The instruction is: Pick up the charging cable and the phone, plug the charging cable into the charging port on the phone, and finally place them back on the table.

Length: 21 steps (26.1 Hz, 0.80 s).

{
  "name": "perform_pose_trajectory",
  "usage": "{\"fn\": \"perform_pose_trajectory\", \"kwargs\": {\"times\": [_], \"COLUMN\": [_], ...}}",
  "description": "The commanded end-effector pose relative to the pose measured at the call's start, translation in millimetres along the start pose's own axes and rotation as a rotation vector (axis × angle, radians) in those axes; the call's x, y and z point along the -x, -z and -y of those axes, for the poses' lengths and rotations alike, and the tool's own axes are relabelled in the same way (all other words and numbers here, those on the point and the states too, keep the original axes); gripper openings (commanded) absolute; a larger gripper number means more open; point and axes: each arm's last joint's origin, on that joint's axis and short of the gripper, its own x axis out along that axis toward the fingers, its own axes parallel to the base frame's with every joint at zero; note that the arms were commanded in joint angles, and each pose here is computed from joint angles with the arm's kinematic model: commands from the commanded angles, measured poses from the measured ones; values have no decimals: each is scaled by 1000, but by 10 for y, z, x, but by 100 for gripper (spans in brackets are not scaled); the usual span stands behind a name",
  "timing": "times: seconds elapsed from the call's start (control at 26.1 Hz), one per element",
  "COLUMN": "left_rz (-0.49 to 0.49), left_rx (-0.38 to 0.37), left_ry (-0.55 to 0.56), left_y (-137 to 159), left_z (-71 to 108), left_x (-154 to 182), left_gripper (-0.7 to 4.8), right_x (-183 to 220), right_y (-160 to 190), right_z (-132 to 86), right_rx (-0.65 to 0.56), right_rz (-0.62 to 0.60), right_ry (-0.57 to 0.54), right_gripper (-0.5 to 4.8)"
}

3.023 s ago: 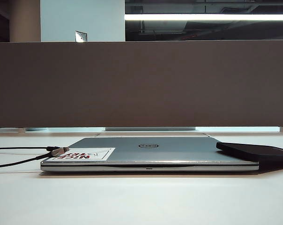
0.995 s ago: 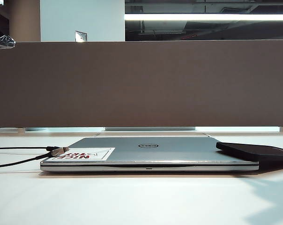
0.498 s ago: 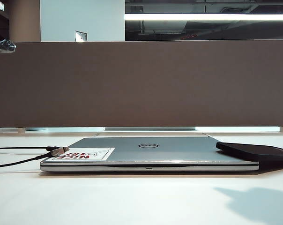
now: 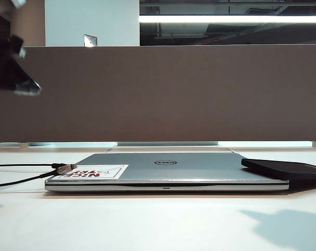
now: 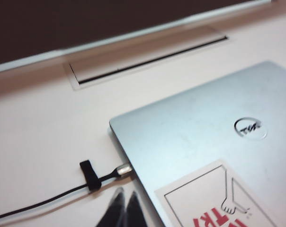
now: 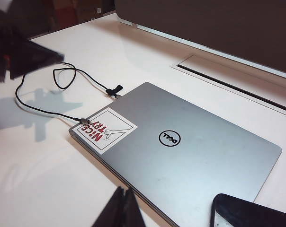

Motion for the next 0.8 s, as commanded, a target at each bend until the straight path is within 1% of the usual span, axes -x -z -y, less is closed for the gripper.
{"fn": "perform_pose_trajectory", "kwargs": {"times": [0.04, 0.19, 0.23, 0.38, 0.42, 0.5, 0.54, 0.61, 0.65, 0.69, 0.73, 0.77, 0.8], "left_rz": [-32, -84, -93, -147, -159, -181, -186, -189, -188, -187, -188, -190, -198], "left_rx": [-13, -8, -21, -149, -170, -186, -185, -184, -185, -189, -200, -236, -274], "left_ry": [4, 13, 15, 33, 38, 45, 46, 46, 46, 46, 48, 52, 58], "left_y": [48, 125, 139, 200, 211, 234, 239, 242, 241, 240, 241, 244, 253], "left_z": [-1, 3, 4, 10, 12, 16, 16, 17, 17, 17, 17, 17, 19], "left_x": [-57, -127, -139, -152, -150, -146, -145, -145, -145, -145, -145, -144, -142], "left_gripper": [-6, -6, -6, -6, -5, -2, 12, 123, 197, 247, 281, 316, 316], "right_x": [7, 7, 7, 7, 7, 7, 8, 8, 9, 9, 9, 10, 10], "right_y": [-27, -26, -26, -26, -26, -26, -27, -27, -27, -27, -27, -27, -27], "right_z": [1, -3, -3, -3, -3, -3, -3, -3, -3, -3, -3, -2, -2], "right_rx": [1, 1, 1, 1, 1, 1, 1, 1, 1, 1, 1, 1, 1], "right_rz": [21, 20, 21, 21, 21, 21, 21, 21, 21, 21, 22, 22, 22], "right_ry": [0, -10, -10, -10, -10, -10, -10, -11, -11, -11, -11, -10, -10], "right_gripper": [-2, -2, -2, -2, -2, -2, -2, -2, -2, -2, -2, -2, -2]}}
